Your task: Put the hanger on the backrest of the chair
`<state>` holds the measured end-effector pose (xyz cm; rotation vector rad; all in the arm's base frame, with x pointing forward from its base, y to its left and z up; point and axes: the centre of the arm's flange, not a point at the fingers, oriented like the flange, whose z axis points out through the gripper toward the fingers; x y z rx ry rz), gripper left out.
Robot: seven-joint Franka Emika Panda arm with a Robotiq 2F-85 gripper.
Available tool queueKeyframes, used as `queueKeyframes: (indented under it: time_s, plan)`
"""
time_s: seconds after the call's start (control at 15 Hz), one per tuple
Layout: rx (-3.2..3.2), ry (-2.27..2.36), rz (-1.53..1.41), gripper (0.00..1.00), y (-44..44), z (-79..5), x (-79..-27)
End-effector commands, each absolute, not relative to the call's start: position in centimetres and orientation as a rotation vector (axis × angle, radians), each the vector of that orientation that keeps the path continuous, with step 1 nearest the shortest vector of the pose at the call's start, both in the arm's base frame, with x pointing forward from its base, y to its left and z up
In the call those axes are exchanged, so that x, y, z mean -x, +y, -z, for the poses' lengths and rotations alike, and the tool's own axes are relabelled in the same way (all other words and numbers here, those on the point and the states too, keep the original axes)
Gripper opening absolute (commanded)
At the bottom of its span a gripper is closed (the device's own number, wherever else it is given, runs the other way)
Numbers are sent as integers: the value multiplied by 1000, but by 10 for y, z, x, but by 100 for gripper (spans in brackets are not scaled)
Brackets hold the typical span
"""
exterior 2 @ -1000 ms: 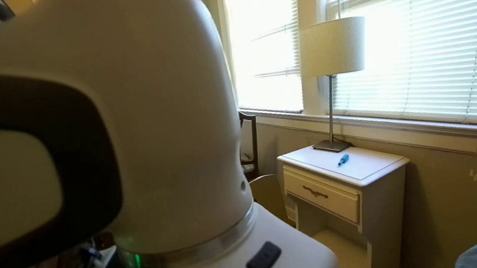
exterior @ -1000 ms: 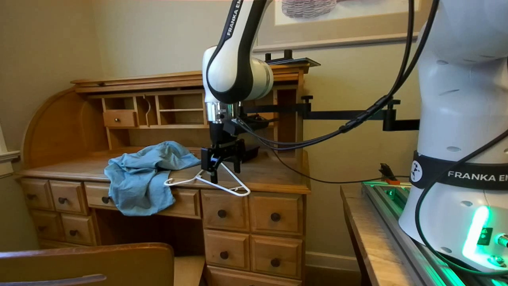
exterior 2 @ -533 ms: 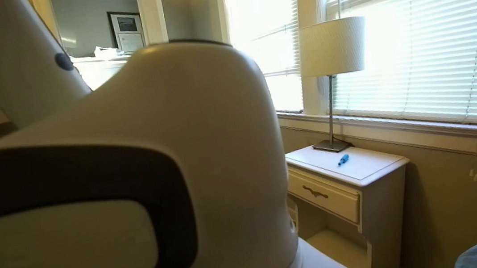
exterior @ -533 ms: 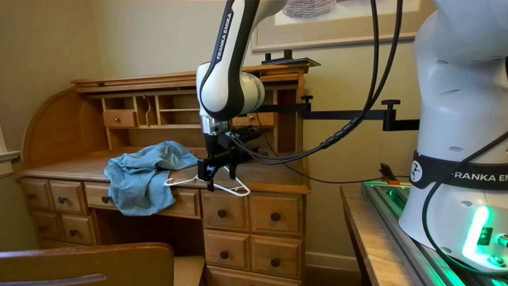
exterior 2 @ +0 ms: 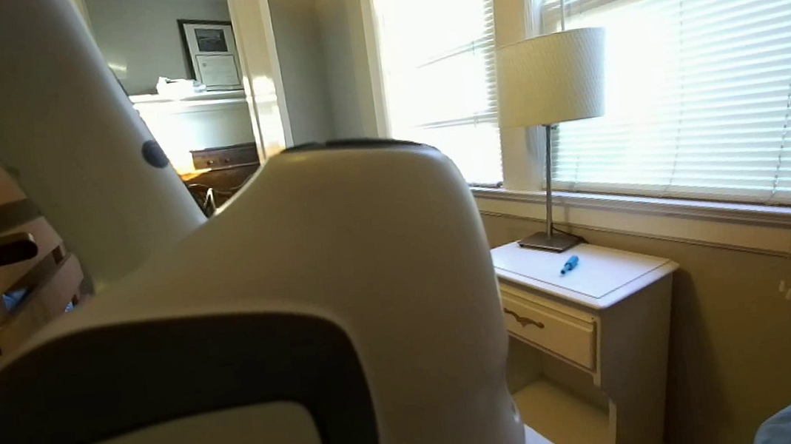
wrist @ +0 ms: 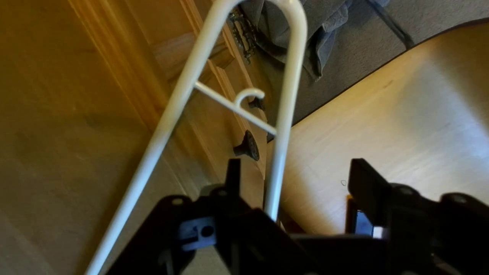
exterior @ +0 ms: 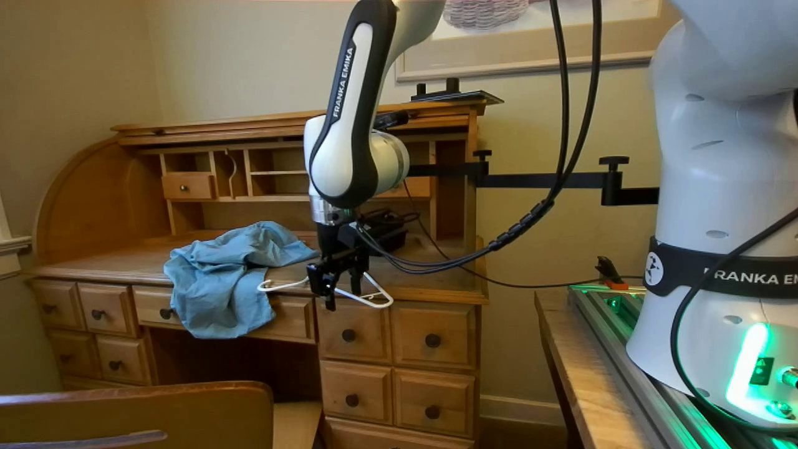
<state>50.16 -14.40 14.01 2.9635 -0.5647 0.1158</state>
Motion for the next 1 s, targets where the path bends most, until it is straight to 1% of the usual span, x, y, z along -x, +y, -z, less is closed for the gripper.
queueKeyframes:
  time_s: [0.0, 0.4, 0.53, 0.67, 0.93]
  plan:
    - [-2958, -533, -148, 44, -147, -131, -509]
    - [-2989, -564, -108, 2, -139, -137, -509]
    - [-3024, -530, -83, 0, -130, -140, -506]
    - [-3042, -495, -56, 2, -119, -145, -505]
    - [-3078, -406, -38, 2, -97, -159, -502]
